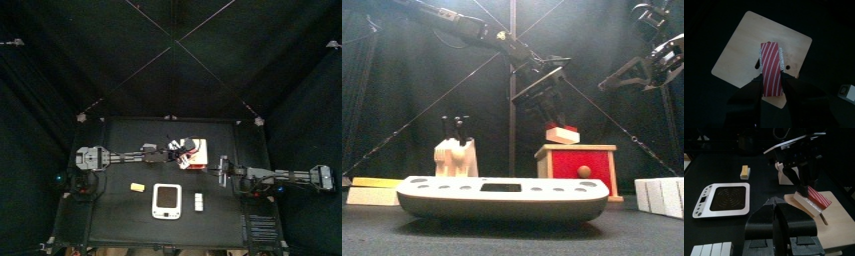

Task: Put salmon sushi below egg sushi

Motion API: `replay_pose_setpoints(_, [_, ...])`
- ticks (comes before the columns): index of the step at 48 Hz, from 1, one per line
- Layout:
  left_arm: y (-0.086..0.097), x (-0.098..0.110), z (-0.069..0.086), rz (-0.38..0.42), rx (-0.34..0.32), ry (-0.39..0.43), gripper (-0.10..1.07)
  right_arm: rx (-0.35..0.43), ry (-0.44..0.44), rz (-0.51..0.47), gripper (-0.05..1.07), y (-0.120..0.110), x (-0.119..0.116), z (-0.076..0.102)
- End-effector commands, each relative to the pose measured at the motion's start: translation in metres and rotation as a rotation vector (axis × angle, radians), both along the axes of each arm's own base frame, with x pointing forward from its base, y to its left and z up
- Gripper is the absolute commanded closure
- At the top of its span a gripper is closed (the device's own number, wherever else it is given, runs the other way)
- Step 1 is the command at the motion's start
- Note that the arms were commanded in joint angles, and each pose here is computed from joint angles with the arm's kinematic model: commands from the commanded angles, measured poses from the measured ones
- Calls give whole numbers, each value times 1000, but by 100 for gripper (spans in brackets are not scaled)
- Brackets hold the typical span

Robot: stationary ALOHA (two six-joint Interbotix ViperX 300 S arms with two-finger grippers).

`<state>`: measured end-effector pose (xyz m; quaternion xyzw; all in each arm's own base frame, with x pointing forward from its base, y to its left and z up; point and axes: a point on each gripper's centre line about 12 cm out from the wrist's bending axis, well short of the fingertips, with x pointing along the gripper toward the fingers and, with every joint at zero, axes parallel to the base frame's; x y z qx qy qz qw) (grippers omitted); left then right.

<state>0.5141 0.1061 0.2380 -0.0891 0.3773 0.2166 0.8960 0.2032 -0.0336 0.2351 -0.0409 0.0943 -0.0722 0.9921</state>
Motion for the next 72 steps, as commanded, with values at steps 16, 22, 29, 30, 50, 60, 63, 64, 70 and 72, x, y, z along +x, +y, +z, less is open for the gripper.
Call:
replay_pose_setpoints(16, [-20, -26, 39, -40, 21, -33, 37, -1, -15, -3, 102, -1, 3, 6])
replay_pose_setpoints(22, [-41, -43, 45, -84, 23, -38, 37, -1, -14, -3, 102, -1, 3, 5])
replay_pose_setpoints(29, [-64, -64, 46, -137, 21, -36, 37, 0, -16, -4, 102, -1, 3, 6])
replay_pose_setpoints(30, [-68, -67, 46, -146, 21, -36, 37, 0, -16, -4, 102, -1, 3, 6])
replay_pose_setpoints(50, [-137, -150, 22, -360, 33, -6, 37, 3, -18, -6, 102, -2, 3, 7])
replay_pose_setpoints(60, [-169, -187, -4, -490, 25, 16, 37, 7, -17, -13, 102, -3, 3, 6])
replay_pose_setpoints(63, [-177, -195, -13, -525, 16, 16, 37, 9, -14, -16, 102, -3, 2, 5])
replay_pose_setpoints(64, [-179, -197, -15, -533, 11, 16, 37, 9, -14, -18, 102, -4, 3, 5])
replay_pose_setpoints(70, [-198, -212, -26, -597, -21, 15, 37, 13, -9, -24, 102, -5, 3, 4])
replay_pose_setpoints(72, [-204, -217, -29, -621, -28, 11, 37, 13, -7, -25, 102, -5, 4, 4])
